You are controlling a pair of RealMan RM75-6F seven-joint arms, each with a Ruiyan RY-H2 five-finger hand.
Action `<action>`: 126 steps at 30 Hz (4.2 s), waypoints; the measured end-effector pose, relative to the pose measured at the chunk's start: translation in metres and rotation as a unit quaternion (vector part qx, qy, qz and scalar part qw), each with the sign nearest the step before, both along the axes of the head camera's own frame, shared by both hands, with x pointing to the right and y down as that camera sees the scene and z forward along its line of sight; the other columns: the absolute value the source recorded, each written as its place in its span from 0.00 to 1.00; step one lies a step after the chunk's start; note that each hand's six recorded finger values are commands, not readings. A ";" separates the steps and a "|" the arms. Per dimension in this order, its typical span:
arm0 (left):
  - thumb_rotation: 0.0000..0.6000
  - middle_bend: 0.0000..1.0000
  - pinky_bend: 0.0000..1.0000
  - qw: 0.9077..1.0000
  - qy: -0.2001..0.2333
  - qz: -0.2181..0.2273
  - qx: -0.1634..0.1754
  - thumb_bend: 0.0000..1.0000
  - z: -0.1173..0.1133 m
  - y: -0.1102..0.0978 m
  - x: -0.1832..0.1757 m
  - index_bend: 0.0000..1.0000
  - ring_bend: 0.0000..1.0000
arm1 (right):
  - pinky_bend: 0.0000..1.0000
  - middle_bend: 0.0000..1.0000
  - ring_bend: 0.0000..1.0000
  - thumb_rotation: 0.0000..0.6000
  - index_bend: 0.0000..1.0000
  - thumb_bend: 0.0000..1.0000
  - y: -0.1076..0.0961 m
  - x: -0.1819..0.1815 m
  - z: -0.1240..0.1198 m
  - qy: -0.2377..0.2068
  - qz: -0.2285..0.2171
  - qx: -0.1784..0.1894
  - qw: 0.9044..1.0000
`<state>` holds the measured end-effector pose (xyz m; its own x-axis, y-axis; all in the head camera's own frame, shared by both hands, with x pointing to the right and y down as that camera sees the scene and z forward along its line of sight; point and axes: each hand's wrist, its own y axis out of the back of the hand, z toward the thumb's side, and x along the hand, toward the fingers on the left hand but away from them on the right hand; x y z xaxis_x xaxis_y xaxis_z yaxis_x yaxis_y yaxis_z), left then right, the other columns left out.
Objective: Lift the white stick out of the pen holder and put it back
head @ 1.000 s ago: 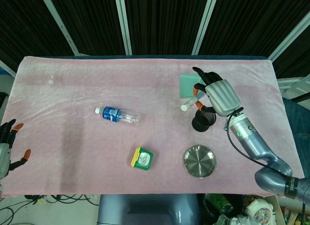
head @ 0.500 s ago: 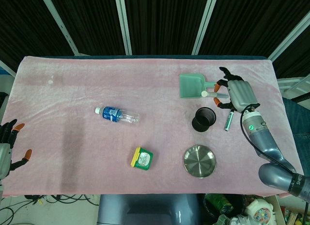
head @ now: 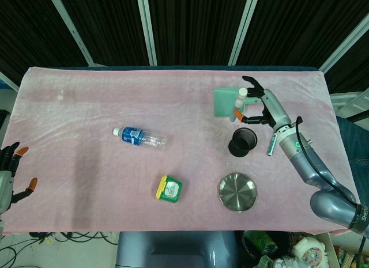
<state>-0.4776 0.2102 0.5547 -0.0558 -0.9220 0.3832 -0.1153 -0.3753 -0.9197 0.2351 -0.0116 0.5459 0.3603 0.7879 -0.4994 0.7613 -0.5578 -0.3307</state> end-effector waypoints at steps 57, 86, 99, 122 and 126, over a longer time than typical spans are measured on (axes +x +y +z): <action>1.00 0.02 0.00 1.000 -0.001 0.002 -0.005 0.32 0.002 0.000 0.000 0.12 0.00 | 0.21 0.06 0.20 1.00 0.64 0.39 0.015 -0.044 -0.019 -0.020 -0.034 0.013 0.999; 1.00 0.02 0.00 1.000 -0.007 0.001 -0.004 0.33 0.002 0.001 0.000 0.12 0.00 | 0.21 0.06 0.20 1.00 0.63 0.39 0.020 0.031 0.038 0.099 -0.048 -0.009 0.994; 1.00 0.02 0.00 1.000 -0.008 0.000 -0.003 0.33 0.002 0.000 -0.001 0.12 0.00 | 0.21 0.06 0.20 1.00 0.63 0.39 0.025 0.055 0.069 0.129 -0.022 -0.041 0.991; 1.00 0.02 0.00 1.000 -0.008 0.000 -0.003 0.33 0.002 0.000 0.000 0.12 0.00 | 0.21 0.06 0.20 1.00 0.63 0.38 0.041 0.072 0.099 0.134 -0.009 -0.082 0.988; 1.00 0.02 0.00 1.000 -0.008 0.000 -0.003 0.33 0.002 0.000 -0.001 0.12 0.00 | 0.21 0.06 0.20 1.00 0.63 0.38 0.044 0.073 0.106 0.135 -0.009 -0.087 0.987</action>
<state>-0.4782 0.2105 0.5562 -0.0626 -0.9197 0.3875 -0.1015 -0.3804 -0.9192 0.3076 0.0326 0.6517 0.2083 0.6760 -0.7069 0.6482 -0.6366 -0.4178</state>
